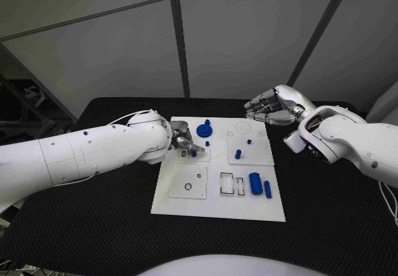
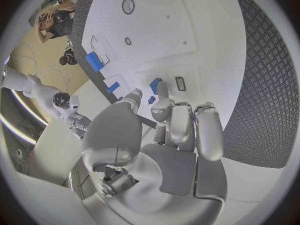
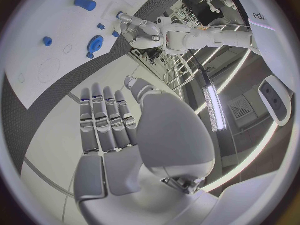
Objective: Assemble the parts on the task board
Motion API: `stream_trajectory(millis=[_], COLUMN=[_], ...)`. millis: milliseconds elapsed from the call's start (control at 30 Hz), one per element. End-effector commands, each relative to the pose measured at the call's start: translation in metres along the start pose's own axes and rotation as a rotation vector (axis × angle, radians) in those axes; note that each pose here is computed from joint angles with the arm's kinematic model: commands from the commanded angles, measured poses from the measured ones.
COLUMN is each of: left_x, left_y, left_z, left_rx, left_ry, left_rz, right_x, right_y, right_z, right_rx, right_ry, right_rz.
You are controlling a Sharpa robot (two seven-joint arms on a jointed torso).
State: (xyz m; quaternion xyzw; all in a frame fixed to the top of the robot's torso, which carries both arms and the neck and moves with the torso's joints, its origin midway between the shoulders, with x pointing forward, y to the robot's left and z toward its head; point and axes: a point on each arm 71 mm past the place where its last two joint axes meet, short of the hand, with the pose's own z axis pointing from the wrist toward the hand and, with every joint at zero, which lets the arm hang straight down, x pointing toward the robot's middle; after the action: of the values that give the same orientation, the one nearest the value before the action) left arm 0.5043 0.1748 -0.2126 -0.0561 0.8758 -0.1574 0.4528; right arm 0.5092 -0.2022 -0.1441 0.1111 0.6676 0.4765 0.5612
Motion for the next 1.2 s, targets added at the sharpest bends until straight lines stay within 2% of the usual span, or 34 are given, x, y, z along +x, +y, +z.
stream_trajectory(millis=[33, 200, 367, 500, 600, 700, 833, 1000, 1200], left_x=[-0.0051, -0.0166, -0.0335, -0.0526, -0.0653, -0.0795, -0.0889, -0.0934, -0.0935], left_y=[-0.0019, -0.0054, -0.0065, -0.0041, -0.0003, 0.0056, 0.0122, 0.0202, 0.0301], left_z=[-0.0020, -0.0065, -0.0128, -0.0161, -0.0155, -0.0098, -0.0006, 0.0113, 0.0218], left_rx=[0.003, 0.017, 0.028, 0.022, 0.009, -0.012, -0.042, -0.082, -0.127], left_ry=[-0.024, -0.041, -0.045, -0.037, -0.033, -0.033, -0.034, -0.020, -0.002], left_rz=[-0.022, -0.037, -0.058, -0.059, -0.062, -0.082, -0.097, -0.099, -0.090], right_x=[-0.001, -0.002, -0.003, -0.003, -0.004, -0.003, -0.003, -0.002, -0.002], right_y=[0.001, 0.000, -0.001, -0.002, -0.003, -0.003, -0.002, -0.002, -0.001], right_z=[0.000, 0.000, 0.000, 0.000, 0.000, 0.001, 0.001, 0.001, 0.002], right_rx=[-0.006, -0.003, 0.000, 0.002, 0.003, 0.004, 0.002, 0.000, -0.001], right_ry=[0.004, 0.002, 0.000, -0.002, -0.002, -0.003, -0.002, -0.002, 0.000], right_rz=[-0.001, -0.002, -0.004, -0.005, -0.005, -0.005, -0.005, -0.004, -0.004])
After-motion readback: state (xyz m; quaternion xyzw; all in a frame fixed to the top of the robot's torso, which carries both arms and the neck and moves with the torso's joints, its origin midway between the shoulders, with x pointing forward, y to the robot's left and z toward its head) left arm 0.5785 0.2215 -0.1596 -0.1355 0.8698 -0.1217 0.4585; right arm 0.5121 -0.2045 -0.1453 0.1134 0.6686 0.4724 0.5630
